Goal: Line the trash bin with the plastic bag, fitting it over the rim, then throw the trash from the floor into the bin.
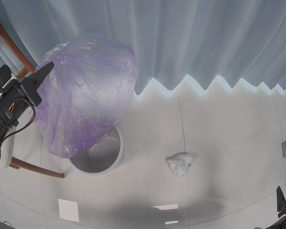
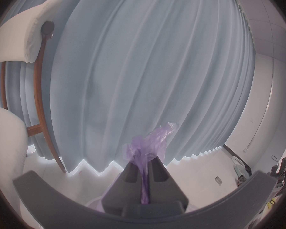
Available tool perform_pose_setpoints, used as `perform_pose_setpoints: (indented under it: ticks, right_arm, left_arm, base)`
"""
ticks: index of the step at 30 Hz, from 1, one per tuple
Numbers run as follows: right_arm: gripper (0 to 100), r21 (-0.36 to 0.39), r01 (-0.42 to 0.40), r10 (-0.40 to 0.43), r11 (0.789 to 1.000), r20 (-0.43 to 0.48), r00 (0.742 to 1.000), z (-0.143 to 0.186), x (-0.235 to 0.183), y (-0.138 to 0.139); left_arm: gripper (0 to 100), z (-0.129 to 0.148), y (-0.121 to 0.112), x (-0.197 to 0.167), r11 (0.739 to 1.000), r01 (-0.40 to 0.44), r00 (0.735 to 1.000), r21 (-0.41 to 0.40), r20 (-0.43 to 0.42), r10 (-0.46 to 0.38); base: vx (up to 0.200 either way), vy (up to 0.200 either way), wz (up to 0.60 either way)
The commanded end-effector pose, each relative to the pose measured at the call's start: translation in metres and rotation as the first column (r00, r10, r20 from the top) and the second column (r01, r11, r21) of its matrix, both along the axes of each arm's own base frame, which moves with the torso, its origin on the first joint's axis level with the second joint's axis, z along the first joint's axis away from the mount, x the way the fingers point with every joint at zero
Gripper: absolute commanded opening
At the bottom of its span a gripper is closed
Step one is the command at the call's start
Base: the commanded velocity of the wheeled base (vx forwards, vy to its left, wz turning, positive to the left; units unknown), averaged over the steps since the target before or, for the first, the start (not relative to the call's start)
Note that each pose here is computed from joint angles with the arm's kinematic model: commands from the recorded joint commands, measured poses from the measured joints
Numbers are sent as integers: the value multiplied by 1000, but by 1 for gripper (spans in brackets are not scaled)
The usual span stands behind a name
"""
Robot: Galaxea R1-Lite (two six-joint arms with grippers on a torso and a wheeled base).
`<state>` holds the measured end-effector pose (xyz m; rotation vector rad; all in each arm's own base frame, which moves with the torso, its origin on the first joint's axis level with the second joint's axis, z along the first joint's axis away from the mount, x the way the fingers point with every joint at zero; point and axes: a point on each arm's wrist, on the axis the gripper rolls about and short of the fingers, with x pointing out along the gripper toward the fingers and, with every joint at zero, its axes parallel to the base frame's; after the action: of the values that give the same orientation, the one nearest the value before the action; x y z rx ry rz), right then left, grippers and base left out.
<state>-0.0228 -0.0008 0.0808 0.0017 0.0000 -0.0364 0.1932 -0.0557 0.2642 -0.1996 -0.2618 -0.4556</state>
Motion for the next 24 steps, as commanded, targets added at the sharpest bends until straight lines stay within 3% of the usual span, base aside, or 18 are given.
perform_pose_setpoints:
  ticks: [1,4,12,16,19,24]
  right_arm:
    - [100,0,0,0,1000,0,1000,-5,0,0]
    - [100,0,0,0,1000,0,1000,-5,0,0]
    - [100,0,-1,1,1000,0,1000,-5,0,0]
    - [100,0,0,0,1000,0,1000,-5,0,0]
    - [100,0,0,0,1000,0,1000,-5,0,0]
    - [100,0,0,0,1000,0,1000,-5,0,0]
  left_arm:
    - [0,3,-3,-2,1000,21,1000,-13,11,-21]
    - [0,5,-12,-4,997,67,998,-28,10,-67]
    - [0,6,-17,-4,996,90,996,-26,8,-90]
    - [0,-13,-16,-8,995,103,993,4,-54,-102]
    - [0,-13,-16,-9,987,162,986,21,-44,-161]
    - [0,-9,-15,-6,987,159,987,21,-35,-158]
  base:
    - [0,200,0]
    - [0,200,0]
    - [0,0,0]
    - [0,0,0]
    - [0,0,0]
    - [0,0,0]
